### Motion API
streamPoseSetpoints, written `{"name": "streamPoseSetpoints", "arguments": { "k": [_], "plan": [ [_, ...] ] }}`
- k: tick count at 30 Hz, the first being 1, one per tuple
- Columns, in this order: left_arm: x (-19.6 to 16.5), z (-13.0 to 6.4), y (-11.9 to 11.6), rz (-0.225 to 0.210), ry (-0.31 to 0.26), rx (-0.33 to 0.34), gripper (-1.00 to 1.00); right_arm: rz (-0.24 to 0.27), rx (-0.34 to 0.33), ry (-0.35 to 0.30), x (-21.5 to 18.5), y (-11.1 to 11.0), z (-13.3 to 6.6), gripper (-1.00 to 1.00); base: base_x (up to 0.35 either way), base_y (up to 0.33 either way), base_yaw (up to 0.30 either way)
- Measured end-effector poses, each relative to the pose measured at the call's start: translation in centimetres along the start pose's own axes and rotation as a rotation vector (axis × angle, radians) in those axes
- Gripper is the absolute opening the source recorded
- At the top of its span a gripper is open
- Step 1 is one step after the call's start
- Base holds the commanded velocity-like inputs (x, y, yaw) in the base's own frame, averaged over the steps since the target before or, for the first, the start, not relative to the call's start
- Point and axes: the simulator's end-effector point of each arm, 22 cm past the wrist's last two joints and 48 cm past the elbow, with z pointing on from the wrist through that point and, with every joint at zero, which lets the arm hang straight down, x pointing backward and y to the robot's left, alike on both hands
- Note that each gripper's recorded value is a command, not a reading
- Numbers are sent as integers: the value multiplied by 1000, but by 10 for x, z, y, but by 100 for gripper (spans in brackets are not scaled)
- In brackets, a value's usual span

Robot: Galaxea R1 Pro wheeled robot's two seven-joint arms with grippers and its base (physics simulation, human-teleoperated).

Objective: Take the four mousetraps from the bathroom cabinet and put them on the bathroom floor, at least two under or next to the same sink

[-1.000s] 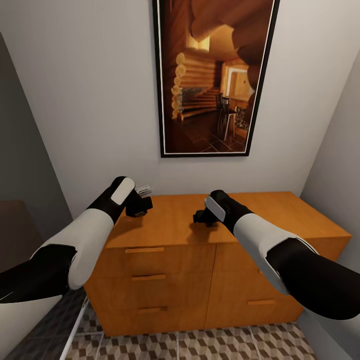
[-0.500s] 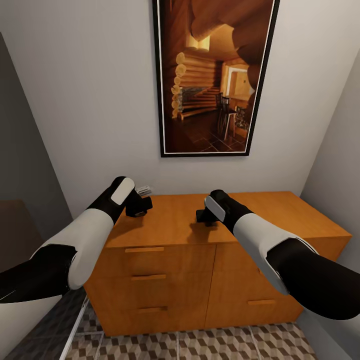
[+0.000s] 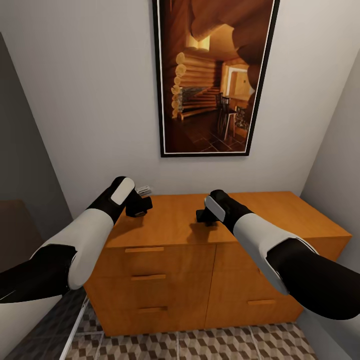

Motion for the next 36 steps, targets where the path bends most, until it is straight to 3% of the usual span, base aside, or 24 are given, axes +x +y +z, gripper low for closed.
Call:
{"name": "streamPoseSetpoints", "arguments": {
  "k": [16,36],
  "plan": [
    [0,0,1,0,-1,-3,-100,3,-1,0,0,0,0,-100,0,0,0],
    [-17,-26,-8,1,1,-7,-100,26,13,56,1,-10,-16,-100,0,0,0]
  ]
}}
